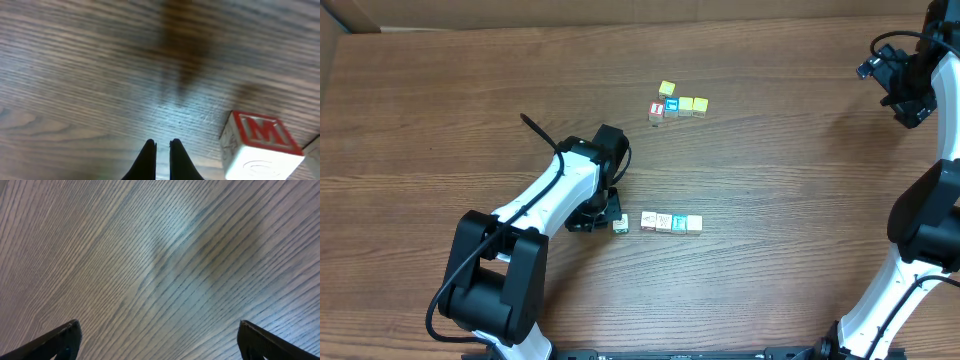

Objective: Flip 5 blocks
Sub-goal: 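Lower the red M block at the left end of the front row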

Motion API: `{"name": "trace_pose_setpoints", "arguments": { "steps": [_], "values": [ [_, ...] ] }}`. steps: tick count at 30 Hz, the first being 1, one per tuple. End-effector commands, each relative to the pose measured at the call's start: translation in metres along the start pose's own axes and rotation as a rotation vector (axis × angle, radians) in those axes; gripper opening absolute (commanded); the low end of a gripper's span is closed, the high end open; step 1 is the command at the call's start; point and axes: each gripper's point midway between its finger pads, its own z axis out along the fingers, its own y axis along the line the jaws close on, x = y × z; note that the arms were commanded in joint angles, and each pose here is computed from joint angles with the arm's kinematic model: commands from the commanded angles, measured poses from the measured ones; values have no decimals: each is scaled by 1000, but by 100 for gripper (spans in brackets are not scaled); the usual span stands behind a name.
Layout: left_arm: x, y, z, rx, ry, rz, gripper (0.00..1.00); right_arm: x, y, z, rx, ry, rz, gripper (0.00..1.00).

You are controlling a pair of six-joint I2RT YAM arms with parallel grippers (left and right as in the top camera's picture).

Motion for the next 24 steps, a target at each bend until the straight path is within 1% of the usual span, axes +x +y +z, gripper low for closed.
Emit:
{"name": "trace_pose_setpoints", "arguments": {
  "steps": [1, 9, 11, 16, 18, 24],
  "values": [
    [2, 0, 4, 5, 10, -29, 4, -6, 3, -15, -20, -35, -6, 100],
    [8, 0, 21, 17, 13, -29, 4, -6, 3, -15, -20, -35, -6, 100],
    [5, -5, 22, 44, 4, -31, 4, -6, 3, -15, -20, -34, -6, 100],
    [5, -32, 19, 187, 27, -30, 4, -6, 3, -15, -20, -34, -6, 100],
    [6, -38, 18, 220, 34, -29, 4, -6, 3, -15, -20, -34, -6, 100],
    [5, -39, 17, 223, 32, -29, 4, -6, 3, -15, -20, -34, -6, 100]
  ]
}}
